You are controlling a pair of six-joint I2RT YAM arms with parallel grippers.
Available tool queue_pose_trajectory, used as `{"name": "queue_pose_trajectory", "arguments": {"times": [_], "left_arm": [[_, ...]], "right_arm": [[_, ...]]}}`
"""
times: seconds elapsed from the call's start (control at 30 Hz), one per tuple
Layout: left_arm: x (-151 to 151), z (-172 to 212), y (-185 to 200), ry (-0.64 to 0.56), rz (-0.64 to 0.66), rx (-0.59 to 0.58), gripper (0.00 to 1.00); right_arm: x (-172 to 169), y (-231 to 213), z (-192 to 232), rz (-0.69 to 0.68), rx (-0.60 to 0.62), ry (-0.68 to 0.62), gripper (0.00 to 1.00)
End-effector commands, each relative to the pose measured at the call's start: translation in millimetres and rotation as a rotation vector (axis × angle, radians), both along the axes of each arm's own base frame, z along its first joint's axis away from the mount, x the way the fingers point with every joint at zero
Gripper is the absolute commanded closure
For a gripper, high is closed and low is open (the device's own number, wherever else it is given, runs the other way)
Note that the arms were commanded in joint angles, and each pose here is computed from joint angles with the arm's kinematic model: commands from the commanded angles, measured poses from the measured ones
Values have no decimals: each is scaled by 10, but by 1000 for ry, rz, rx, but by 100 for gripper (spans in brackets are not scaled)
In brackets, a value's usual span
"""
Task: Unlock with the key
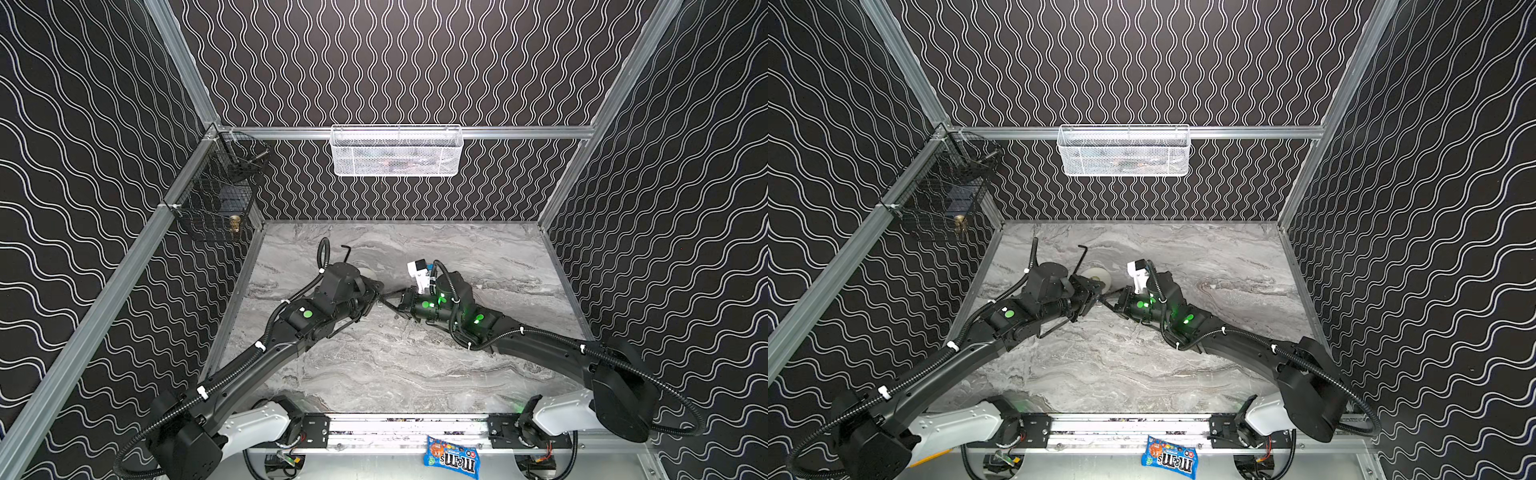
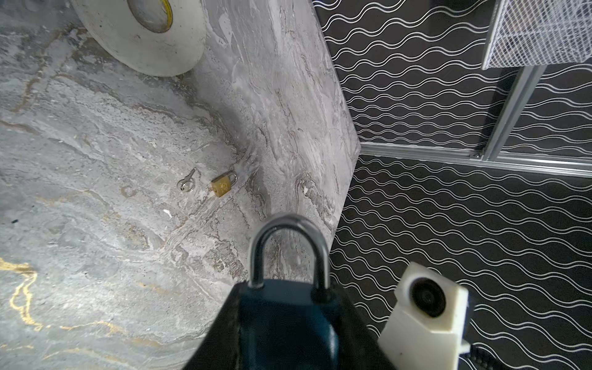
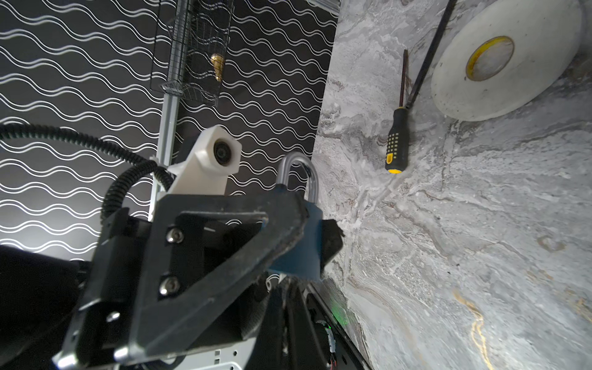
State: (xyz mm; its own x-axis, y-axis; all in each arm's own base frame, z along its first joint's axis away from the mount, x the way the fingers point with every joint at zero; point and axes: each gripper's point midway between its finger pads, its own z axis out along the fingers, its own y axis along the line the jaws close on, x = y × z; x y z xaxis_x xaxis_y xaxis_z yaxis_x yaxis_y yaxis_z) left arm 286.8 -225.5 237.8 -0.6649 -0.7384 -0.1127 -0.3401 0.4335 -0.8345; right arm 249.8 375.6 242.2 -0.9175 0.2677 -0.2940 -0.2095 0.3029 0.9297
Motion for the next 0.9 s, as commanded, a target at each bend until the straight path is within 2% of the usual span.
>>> {"name": "queue_pose_trajectory", "arguments": {"times": [0.0, 0.47, 0.67, 0.87], "left_arm": [[150, 435, -134, -127, 29, -130, 96], [141, 451, -196, -140, 45, -168, 96], [135, 447, -194, -132, 37, -139, 76], [126, 410, -176, -125, 43, -133, 62]], "right_arm": [[25, -68, -205, -65, -38, 99, 100], [24, -70, -177, -78, 16, 134, 100], [29, -78, -50, -77, 49, 77, 100], [2, -74, 42, -59, 80, 38, 100]]}}
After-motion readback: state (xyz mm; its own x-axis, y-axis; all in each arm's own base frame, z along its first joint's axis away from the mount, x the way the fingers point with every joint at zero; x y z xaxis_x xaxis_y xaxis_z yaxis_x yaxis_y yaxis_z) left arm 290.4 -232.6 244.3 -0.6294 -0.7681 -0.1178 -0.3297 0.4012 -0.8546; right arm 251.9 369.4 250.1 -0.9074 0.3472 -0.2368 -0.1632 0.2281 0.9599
